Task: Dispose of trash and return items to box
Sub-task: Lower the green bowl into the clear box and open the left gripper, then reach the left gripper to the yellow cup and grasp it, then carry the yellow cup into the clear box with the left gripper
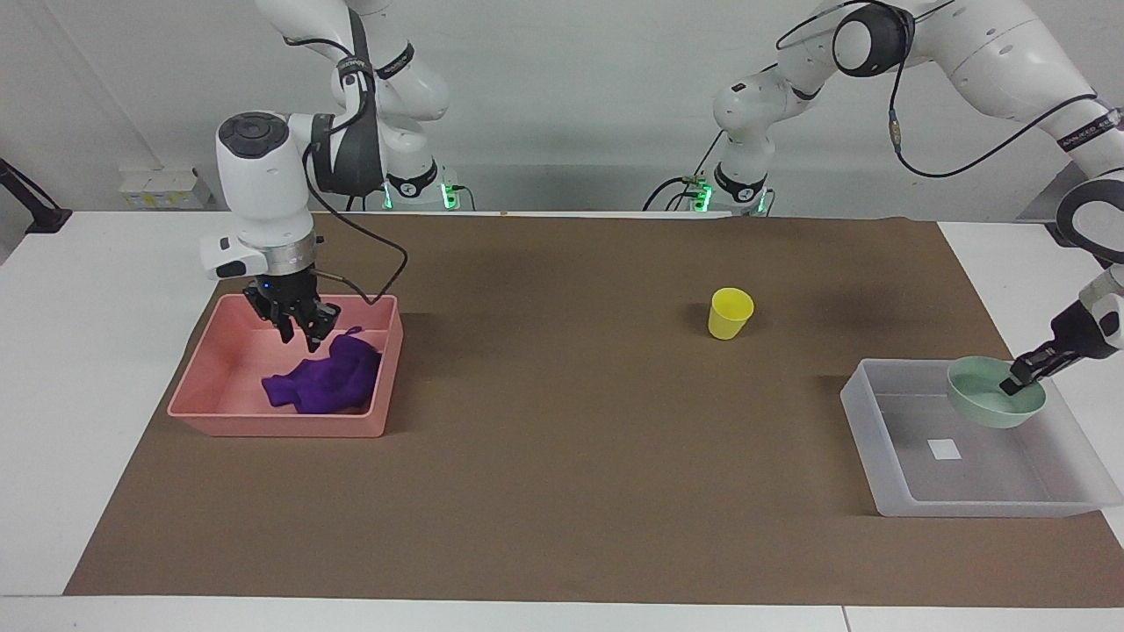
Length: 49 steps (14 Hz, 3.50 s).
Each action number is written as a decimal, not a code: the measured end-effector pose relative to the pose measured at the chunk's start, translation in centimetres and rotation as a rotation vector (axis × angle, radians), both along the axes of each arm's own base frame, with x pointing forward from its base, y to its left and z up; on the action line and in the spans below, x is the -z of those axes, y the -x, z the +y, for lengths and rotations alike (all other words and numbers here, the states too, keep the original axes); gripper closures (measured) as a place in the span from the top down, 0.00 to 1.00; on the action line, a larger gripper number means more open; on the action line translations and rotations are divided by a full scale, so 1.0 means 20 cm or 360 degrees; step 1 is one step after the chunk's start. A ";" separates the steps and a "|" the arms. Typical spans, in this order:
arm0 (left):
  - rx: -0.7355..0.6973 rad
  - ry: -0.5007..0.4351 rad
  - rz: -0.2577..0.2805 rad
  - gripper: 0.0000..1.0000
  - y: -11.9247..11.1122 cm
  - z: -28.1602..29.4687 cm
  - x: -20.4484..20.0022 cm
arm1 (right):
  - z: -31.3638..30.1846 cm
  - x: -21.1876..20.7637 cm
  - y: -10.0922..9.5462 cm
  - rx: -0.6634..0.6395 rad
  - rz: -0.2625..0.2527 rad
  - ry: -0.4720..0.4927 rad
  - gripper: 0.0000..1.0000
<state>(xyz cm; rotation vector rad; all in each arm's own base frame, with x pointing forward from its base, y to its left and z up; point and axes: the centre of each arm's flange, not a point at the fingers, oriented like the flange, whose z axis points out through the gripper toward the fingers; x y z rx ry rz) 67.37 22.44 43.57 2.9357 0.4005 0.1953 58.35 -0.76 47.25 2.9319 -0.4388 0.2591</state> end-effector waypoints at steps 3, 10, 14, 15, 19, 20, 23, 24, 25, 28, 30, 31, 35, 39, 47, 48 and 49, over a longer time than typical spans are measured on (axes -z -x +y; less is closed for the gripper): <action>0.0004 0.0037 0.0071 0.03 -0.04 -0.05 0.22 | 0.08 -0.21 0.00 0.0025 0.0042 -0.0069 0.91; 0.0004 0.0076 0.0174 0.31 -0.06 -0.05 0.50 | 0.38 -0.52 0.07 -0.0067 0.0147 -0.0160 1.00; 0.0038 0.0042 0.0070 0.78 -0.04 -0.09 0.10 | 0.39 -0.57 0.07 -0.0071 0.0112 -0.0164 1.00; 0.0067 0.0048 0.0069 0.91 -0.01 -0.14 -0.02 | 0.39 -0.59 0.07 -0.0081 0.0104 -0.0164 1.00; 0.0177 0.0121 0.0353 1.00 0.10 -0.74 -0.21 | 0.38 -0.62 0.07 -0.0144 0.0094 -0.0157 1.00; 0.0172 0.0114 0.0428 1.00 0.15 -0.97 -0.22 | 0.38 -0.63 0.07 -0.0151 0.0093 -0.0154 1.00; 0.0331 0.0037 0.0560 1.00 0.45 -1.57 -0.08 | 0.40 -0.68 0.13 -0.0168 0.0123 -0.0139 1.00; 0.0388 0.0011 0.0554 1.00 0.57 -1.70 -0.01 | 0.39 -0.70 0.15 -0.0163 0.0134 -0.0137 1.00; 0.0438 -0.0014 0.0544 1.00 0.70 -1.80 0.08 | 0.38 -0.73 0.17 -0.0154 0.0140 -0.0141 1.00; 0.0473 -0.0045 0.0570 1.00 0.92 -1.81 0.25 | 0.35 -0.78 0.22 -0.0147 0.0186 -0.0149 1.00; 0.0462 -0.0038 0.0574 1.00 0.93 -1.73 0.24 | 0.32 -0.79 0.24 -0.0187 0.0220 -0.0147 1.00; 0.0455 -0.0034 0.0575 1.00 0.93 -1.70 0.24 | 0.30 -0.79 0.25 -0.0194 0.0233 -0.0161 1.00; 0.0439 -0.0034 0.0583 1.00 0.92 -1.68 0.33 | 0.25 -0.79 0.25 -0.0200 0.0254 -0.0205 1.00; 0.0437 -0.0035 0.0701 0.53 0.91 -1.68 0.55 | 0.24 -0.77 0.26 -0.0196 0.0270 -0.0209 1.00; 0.0407 -0.0014 0.0741 0.04 0.81 -1.64 0.45 | 0.21 -0.77 0.27 -0.0177 0.0274 -0.0211 1.00; 0.0408 -0.0011 0.0755 0.04 0.80 -1.64 0.42 | 0.21 -0.77 0.27 -0.0175 0.0274 -0.0211 1.00; 0.0401 -0.0006 0.0767 0.04 0.77 -1.64 0.33 | 0.20 -0.77 0.27 -0.0174 0.0274 -0.0212 1.00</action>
